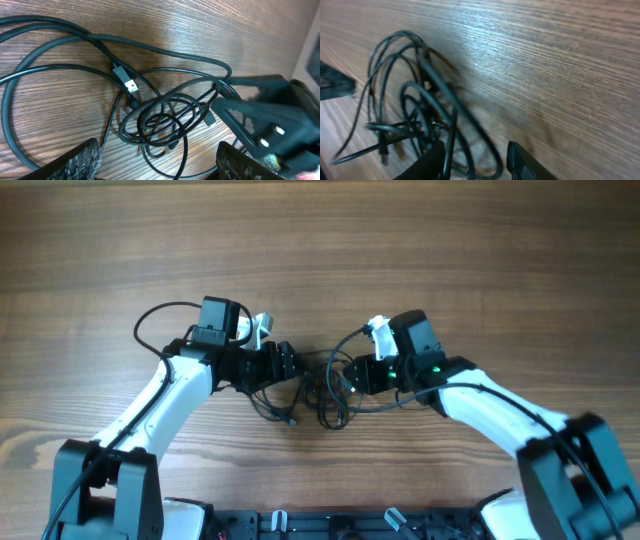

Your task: Untangle cables

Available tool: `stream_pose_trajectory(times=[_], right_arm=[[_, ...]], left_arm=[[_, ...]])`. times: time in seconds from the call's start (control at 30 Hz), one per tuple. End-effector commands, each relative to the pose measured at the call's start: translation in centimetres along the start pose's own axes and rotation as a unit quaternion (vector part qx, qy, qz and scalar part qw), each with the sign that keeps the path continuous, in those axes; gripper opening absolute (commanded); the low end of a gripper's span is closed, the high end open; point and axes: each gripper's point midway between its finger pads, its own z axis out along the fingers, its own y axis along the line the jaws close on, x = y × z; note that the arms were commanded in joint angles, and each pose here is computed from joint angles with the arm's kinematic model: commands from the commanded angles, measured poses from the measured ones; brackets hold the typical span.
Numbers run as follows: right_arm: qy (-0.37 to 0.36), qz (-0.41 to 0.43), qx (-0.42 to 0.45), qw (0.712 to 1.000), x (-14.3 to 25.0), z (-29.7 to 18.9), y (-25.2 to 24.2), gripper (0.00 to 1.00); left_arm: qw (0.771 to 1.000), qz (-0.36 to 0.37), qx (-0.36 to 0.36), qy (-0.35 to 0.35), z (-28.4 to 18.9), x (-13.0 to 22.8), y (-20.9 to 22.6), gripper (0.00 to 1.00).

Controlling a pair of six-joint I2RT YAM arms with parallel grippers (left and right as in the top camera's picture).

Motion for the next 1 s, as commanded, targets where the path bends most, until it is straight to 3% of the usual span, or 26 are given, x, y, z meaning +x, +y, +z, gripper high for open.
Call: stream_pose_trajectory(times=[0.0, 0.07, 0.2, 0.23, 0.33, 0.43, 0.57, 0.8, 0.97], right_arm=[[-0.008, -0.005, -0.014, 1.0, -0.8, 0.6, 0.3, 0.41], [-0.015, -0.009, -0.017, 1.0, -1.2, 0.6, 0.4, 0.36], [-0.008, -0.01, -0.041, 0.999, -1.0, 0.5, 1.3, 0.06], [-0.007, -0.01, -0.045, 0.999, -0.9, 0.5, 1.4, 0.04], [-0.008, -0.013, -0.057, 0.998, -1.0, 0.5, 1.8, 0.04], [-0.036, -0.045, -0.138, 0.989, -2.6, -0.2, 4.9, 0.04], [-0.079, -0.08, -0.234, 0.966, -4.9, -2.0, 8.7, 0.04], [-0.058, -0.083, -0.281, 0.954, -4.1, -2.8, 10.1, 0.04], [-0.057, -0.082, -0.281, 0.955, -4.0, -2.8, 10.1, 0.05]], left_arm=[[1.0, 0.014, -0.001, -0.003, -0.1, 0.0, -0.1, 0.76], [1.0, 0.015, -0.001, -0.003, -0.1, 0.0, -0.1, 0.76], [1.0, 0.015, -0.001, -0.003, -0.1, 0.0, -0.1, 0.77], [1.0, 0.015, -0.001, -0.004, -0.1, 0.0, -0.1, 0.77], [1.0, 0.017, 0.0, -0.006, -0.1, -0.1, -0.2, 0.79], [1.0, 0.024, 0.004, -0.015, -0.1, -0.6, -0.4, 0.8], [0.999, 0.016, -0.012, -0.031, -0.1, -1.3, 0.1, 0.75], [0.998, 0.036, -0.005, -0.053, -0.2, -2.4, -0.4, 0.83], [0.997, 0.051, -0.01, -0.06, -0.3, -2.7, -0.3, 0.74]])
